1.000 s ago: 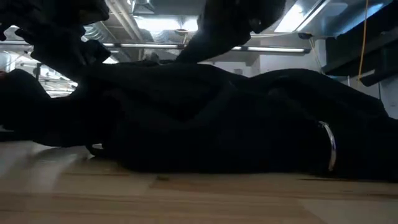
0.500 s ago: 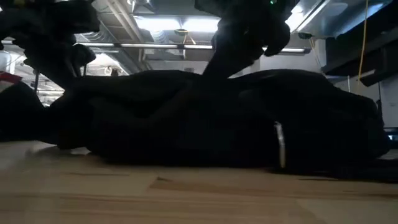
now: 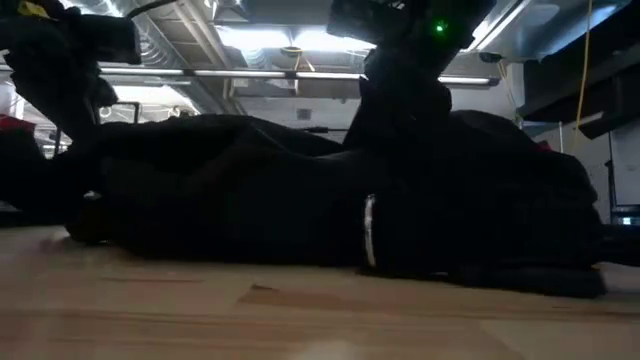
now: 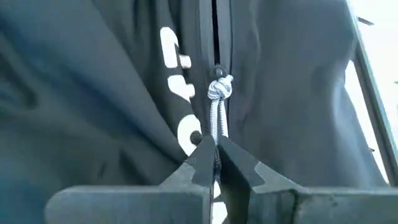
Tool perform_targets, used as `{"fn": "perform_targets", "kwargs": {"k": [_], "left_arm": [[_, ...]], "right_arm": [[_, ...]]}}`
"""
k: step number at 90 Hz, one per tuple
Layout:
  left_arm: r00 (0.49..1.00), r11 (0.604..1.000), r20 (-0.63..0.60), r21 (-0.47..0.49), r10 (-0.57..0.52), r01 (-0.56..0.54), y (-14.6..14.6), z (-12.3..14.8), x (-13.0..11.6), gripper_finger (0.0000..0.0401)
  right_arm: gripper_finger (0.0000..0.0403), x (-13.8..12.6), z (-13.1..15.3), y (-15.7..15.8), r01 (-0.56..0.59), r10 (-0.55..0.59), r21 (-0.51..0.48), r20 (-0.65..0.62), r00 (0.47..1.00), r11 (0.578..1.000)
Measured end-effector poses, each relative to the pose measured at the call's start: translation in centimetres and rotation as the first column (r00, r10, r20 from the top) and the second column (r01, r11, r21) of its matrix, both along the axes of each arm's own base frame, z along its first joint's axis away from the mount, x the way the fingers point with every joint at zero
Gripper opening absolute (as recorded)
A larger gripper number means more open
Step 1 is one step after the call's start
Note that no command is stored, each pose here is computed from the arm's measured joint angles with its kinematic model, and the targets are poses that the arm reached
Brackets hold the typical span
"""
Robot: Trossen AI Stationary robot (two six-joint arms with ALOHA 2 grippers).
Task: Unpack backpack
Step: Open the black bag
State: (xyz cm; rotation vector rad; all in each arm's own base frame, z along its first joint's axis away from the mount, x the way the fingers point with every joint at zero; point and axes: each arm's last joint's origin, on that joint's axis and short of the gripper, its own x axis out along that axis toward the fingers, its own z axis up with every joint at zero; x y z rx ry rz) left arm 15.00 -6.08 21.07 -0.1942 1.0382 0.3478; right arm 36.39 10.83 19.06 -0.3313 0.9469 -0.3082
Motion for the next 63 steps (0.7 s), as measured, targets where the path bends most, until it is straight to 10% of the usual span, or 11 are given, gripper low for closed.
{"fn": "perform_targets", "kwargs": {"k": [63], "left_arm": [[0.996,0.995,-0.012,-0.056,0.086,-0.086,0.5,0.4,-1.1,0.0001]], "right_arm": [[0.0,-9.7,1.1,-4.6,0.321,-0.326,0.052,0.128,0.937,0.945]]}}
